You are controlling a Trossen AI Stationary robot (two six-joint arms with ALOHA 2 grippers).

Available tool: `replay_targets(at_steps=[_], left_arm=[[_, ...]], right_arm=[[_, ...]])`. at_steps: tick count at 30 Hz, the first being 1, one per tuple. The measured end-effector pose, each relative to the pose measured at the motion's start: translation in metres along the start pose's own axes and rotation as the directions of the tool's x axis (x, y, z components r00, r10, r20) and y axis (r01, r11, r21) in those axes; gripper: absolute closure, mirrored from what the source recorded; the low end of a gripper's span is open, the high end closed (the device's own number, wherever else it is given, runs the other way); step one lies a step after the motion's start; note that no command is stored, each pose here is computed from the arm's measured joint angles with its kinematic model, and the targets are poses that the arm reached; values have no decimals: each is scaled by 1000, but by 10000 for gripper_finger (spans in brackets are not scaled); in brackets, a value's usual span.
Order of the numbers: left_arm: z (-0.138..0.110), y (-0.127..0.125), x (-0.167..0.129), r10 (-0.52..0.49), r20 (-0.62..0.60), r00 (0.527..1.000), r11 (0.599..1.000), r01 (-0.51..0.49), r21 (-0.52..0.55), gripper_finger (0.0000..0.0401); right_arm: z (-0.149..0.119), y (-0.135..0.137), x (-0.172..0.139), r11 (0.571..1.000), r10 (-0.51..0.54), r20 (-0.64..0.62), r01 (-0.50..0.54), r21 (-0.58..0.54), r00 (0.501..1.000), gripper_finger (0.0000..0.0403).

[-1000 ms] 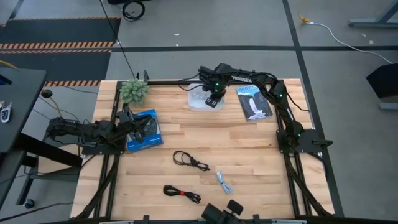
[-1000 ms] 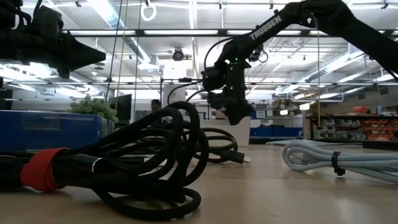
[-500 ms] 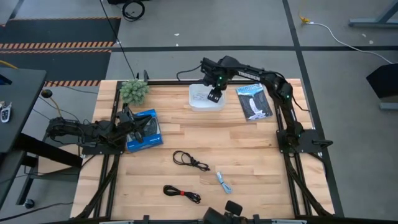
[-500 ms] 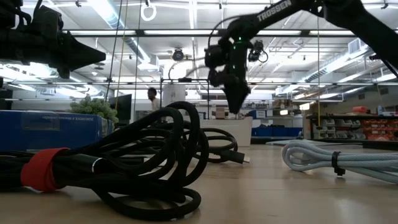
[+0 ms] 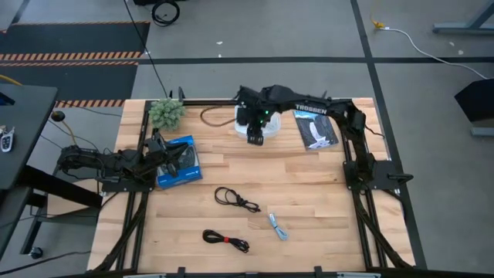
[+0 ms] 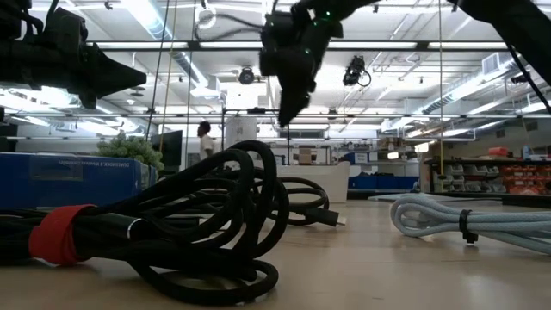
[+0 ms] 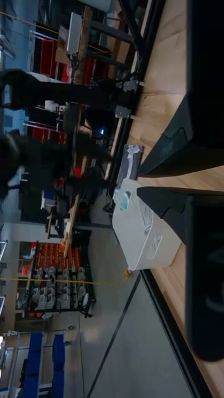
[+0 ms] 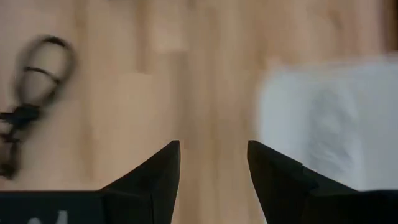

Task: Pick and place USB-C Cables
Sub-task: Put the top black USB cable into the white bin

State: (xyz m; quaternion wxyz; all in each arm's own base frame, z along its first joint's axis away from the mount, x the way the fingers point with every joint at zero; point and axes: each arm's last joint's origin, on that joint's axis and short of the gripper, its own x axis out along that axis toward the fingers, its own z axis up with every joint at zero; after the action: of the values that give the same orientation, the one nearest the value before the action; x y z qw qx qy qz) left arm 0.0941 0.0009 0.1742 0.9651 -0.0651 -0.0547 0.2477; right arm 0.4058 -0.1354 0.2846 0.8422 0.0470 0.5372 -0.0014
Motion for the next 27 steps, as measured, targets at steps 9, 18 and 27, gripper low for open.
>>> replay_targets(at_steps=[9, 18, 27], left_arm=[[0, 0, 0, 0, 0, 1000, 1000, 0, 0, 358], [0, 0, 0, 0, 0, 1000, 1000, 0, 0, 358], [0, 0, 0, 0, 0, 1000, 1000, 0, 0, 358]], right_arm=[[14, 54, 8, 996, 68, 44, -66, -52, 997, 183], [17, 93, 13, 991, 105, 41, -102, -83, 994, 110], [25, 135, 15, 986, 103, 127, -84, -147, 987, 65]])
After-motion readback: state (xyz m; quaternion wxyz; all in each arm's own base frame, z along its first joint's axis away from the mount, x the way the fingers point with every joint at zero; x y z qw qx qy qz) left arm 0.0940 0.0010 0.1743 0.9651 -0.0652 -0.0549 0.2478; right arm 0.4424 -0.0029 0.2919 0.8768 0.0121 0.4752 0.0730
